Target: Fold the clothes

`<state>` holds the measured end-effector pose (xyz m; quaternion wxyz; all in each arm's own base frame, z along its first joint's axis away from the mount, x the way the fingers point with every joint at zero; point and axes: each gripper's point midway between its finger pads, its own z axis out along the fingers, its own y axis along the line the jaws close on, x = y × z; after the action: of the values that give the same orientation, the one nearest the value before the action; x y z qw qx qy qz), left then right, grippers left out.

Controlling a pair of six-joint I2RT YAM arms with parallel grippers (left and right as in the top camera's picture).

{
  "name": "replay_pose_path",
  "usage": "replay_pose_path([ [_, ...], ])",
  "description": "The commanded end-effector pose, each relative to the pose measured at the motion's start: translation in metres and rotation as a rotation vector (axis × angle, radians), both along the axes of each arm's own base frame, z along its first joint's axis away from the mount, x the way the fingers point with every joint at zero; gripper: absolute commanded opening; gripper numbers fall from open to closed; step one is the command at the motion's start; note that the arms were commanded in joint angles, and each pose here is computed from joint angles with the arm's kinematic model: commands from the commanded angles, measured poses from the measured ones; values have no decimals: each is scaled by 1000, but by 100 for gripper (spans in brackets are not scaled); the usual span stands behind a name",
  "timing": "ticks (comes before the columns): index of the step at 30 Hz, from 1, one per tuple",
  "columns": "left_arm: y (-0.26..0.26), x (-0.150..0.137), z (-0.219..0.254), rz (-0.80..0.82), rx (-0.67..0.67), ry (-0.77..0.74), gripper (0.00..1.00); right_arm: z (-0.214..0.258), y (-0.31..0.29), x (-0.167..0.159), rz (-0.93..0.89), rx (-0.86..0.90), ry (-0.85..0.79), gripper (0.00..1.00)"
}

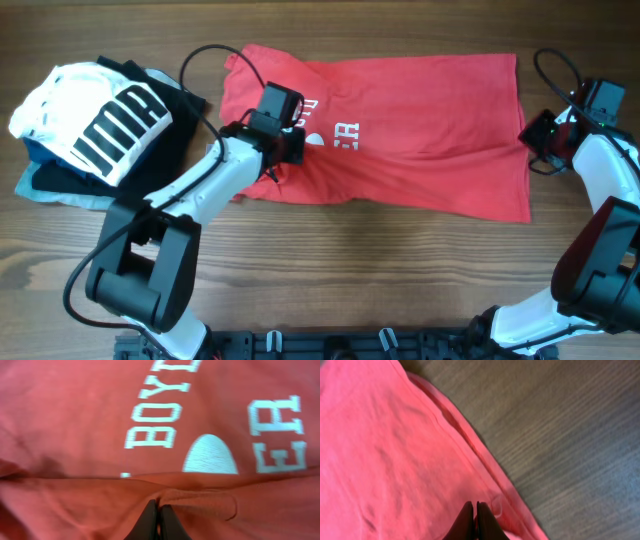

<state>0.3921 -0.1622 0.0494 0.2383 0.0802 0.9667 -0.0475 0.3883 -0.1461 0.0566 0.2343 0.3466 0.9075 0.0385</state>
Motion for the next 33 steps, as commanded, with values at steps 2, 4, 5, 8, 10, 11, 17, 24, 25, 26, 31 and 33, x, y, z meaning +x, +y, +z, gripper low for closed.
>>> replay_pose_path([
  [2, 22, 15, 13, 86, 0, -42, 4, -4, 4, 6, -7, 21, -20, 4],
  [4, 21, 14, 13, 82, -6, -38, 4, -3, 4, 7, -27, 29, -29, 4],
  [5, 16, 13, 13, 70, -23, -33, 4, -3, 3, 8, -28, 27, -33, 5],
  [8, 12, 12, 13, 60, -41, -28, 8, -3, 3, 9, -22, 23, -35, 4],
  [10, 13, 11, 12, 60, -38, -22, 26, -4, 3, 7, -19, 25, -26, 5],
  [11, 13, 10, 11, 60, -37, -18, 31, -5, 5, 5, -18, 28, -15, 5],
  [17, 11, -11, 2, 46, -51, 82, 38, -16, 17, -17, 44, 58, 85, 15],
  [24, 26, -48, -13, 101, -1, 248, 40, -40, 32, -32, 103, 58, 126, 29],
  [25, 27, -51, -13, 114, -1, 260, 41, -45, 33, -33, 105, 56, 122, 29],
  [26, 27, -53, -14, 116, -2, 270, 41, -51, 34, -33, 108, 54, 118, 29],
  [31, 28, -60, -15, 117, -1, 300, 43, -82, 32, -45, 105, 40, 178, 12],
  [33, 28, -61, -16, 117, 2, 306, 43, -95, 29, -51, 107, 23, 220, 4],
])
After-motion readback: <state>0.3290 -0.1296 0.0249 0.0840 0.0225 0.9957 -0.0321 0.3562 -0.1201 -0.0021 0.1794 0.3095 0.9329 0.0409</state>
